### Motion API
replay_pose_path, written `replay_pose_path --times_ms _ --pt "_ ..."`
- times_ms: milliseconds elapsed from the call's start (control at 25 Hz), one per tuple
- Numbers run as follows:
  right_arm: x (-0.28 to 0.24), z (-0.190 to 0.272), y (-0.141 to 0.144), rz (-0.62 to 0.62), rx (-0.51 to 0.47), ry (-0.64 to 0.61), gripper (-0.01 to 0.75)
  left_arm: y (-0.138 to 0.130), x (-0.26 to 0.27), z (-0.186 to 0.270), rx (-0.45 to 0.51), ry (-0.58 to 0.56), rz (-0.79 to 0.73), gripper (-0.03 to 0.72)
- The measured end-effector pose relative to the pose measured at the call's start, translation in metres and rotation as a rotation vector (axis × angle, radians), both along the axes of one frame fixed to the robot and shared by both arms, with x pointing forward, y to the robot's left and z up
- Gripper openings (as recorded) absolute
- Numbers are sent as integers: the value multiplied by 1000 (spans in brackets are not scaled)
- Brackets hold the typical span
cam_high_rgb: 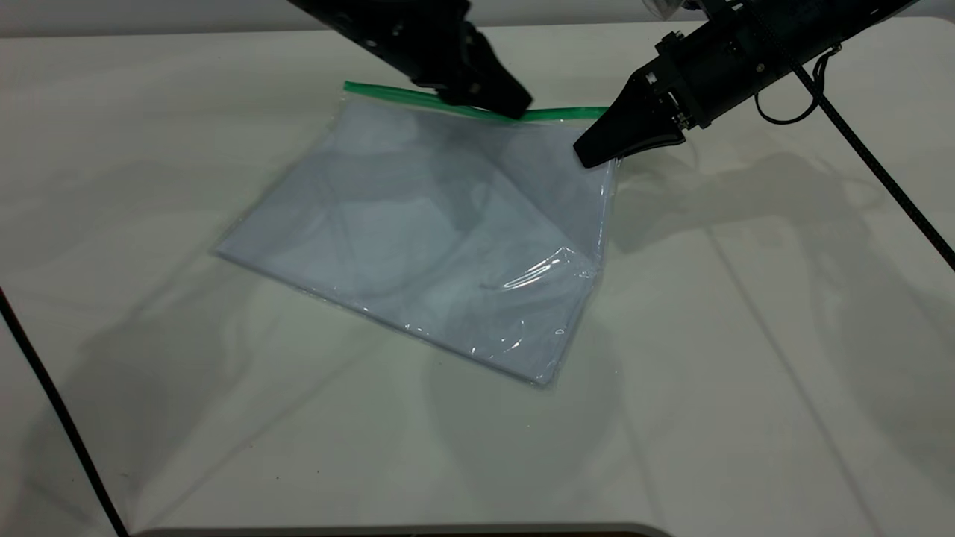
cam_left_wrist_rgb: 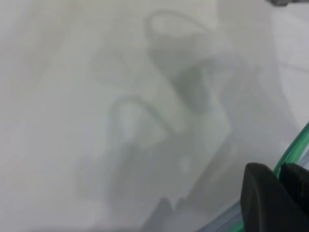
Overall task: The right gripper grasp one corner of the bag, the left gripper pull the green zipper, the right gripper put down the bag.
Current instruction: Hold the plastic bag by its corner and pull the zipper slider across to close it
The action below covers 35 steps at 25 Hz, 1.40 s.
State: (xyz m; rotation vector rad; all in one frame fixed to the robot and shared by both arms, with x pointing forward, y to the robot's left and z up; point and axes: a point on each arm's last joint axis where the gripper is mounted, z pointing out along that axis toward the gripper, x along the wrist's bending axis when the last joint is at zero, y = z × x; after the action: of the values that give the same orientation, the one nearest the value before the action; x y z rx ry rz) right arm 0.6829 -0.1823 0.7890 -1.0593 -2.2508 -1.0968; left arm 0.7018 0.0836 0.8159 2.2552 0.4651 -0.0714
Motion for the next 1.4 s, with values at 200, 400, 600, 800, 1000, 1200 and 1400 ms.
replay_pose_path --times_ms 200,400,600,800,1000,1200,1400 --pt "1 0 -4 -8 2 -2 35 22 8 -2 28 -10 23 78" --pt "2 0 -10 -10 -6 -2 35 41 16 -4 69 -34 52 78" --pt "2 -1 -12 -12 -8 -2 35 54 21 -5 86 -50 74 78" --pt "2 -1 -13 -12 -9 -2 35 72 26 -5 90 -50 109 78" --pt "2 -1 -13 -12 -9 -2 35 93 32 -5 92 -47 149 78" --pt "2 -1 -13 -12 -8 -2 35 115 37 -5 97 -47 191 78" --pt "2 -1 -13 -13 -8 -2 35 128 39 -5 97 -44 215 78"
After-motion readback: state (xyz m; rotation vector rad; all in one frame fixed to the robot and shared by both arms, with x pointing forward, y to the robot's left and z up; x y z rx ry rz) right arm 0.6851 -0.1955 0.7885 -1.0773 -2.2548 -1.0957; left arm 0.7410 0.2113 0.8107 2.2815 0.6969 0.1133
